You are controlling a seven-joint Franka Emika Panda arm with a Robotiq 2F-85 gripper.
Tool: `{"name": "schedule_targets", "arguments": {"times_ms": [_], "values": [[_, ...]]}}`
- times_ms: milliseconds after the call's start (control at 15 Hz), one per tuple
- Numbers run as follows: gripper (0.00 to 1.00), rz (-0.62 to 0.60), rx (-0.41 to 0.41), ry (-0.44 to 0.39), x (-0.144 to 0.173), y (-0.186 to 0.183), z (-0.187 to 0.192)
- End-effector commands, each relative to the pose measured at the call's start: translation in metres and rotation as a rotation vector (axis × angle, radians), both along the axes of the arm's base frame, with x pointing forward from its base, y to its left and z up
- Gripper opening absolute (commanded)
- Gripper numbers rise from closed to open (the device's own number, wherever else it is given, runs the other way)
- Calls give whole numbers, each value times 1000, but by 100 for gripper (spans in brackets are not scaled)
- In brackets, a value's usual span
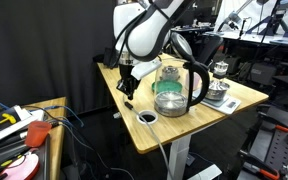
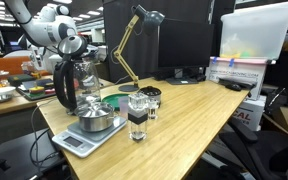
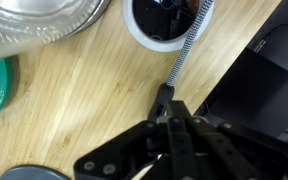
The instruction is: Turn off the desk lamp
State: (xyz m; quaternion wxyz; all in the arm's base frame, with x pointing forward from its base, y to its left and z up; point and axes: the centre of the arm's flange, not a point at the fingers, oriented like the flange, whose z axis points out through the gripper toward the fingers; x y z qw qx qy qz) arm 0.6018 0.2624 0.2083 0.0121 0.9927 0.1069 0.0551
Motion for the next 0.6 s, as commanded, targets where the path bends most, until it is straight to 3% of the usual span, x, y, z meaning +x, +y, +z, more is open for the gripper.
{"name": "schedule_targets", "arguments": {"times_ms": [0,533], "values": [[0,-14,18,35,13,6,-9],[0,-37,5,34,38,1,-21]]}}
